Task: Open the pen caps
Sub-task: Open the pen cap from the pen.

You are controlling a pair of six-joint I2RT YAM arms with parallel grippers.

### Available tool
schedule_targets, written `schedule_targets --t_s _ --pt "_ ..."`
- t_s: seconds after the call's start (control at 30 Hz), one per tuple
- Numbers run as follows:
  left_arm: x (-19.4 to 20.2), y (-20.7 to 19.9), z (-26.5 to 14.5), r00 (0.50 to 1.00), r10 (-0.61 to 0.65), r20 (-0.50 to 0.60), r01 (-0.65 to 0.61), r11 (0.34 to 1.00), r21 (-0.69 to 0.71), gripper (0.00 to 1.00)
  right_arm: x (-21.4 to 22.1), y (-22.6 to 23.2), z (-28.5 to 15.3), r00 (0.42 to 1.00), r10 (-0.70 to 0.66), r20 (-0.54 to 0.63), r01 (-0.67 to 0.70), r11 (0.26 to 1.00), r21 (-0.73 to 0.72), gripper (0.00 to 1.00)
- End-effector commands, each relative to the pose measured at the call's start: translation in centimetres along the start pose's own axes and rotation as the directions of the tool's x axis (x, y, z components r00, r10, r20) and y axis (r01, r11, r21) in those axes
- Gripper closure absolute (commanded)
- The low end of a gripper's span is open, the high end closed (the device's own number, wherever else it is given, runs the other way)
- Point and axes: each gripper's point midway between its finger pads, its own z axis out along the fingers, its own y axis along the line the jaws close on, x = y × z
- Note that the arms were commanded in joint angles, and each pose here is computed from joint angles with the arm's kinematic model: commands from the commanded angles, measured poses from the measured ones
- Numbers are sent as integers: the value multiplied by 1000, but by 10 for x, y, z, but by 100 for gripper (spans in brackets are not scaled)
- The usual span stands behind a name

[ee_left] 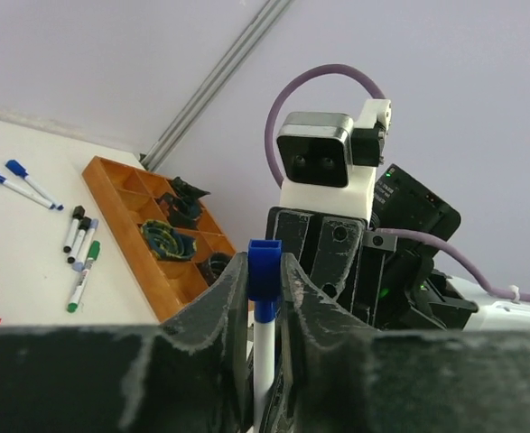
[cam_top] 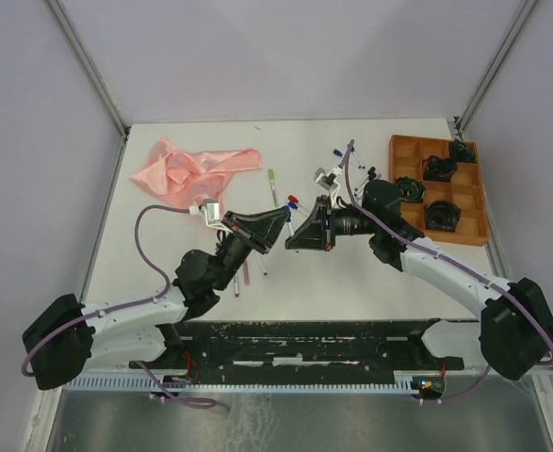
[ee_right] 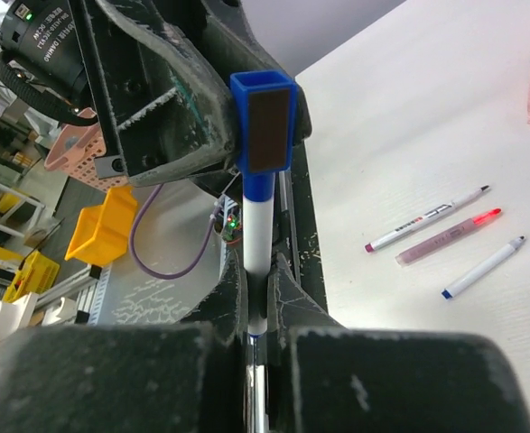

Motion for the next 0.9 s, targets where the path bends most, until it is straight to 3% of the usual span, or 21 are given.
schedule_targets --t_s 0.0,0.07,0.17,0.27,0.43,0.57,0.67,0.87 --pt "-20 -8 2 998 11 58 -11 1000 0 58 -17 7 2 996 -85 -15 85 996 1 100" --pt "-19 -5 -1 999 7 40 -6 1000 -25 41 -16 6 1 995 -93 -33 94 996 6 100" --pt "-18 7 -5 1000 -1 5 2 994 -105 23 -14 6 0 993 -102 -53 102 995 0 100" --pt "-17 13 -7 998 -5 -58 -3 990 -141 18 -10 8 -1 991 -105 -80 104 994 -19 100" --pt "-11 -5 -3 983 -50 -177 47 999 -18 16 -4 11 -1 986 -102 -132 95 994 -58 100" --pt "-1 -16 6 965 -53 -258 64 997 33 17 -2 11 -2 984 -108 -144 100 993 -61 100" --pt "5 -18 9 955 -60 -290 76 996 44 23 -3 10 -3 983 -108 -146 100 993 -60 100" --pt "6 -16 11 952 -73 -297 88 995 39 47 -1 7 -3 983 -98 -153 91 994 -54 100"
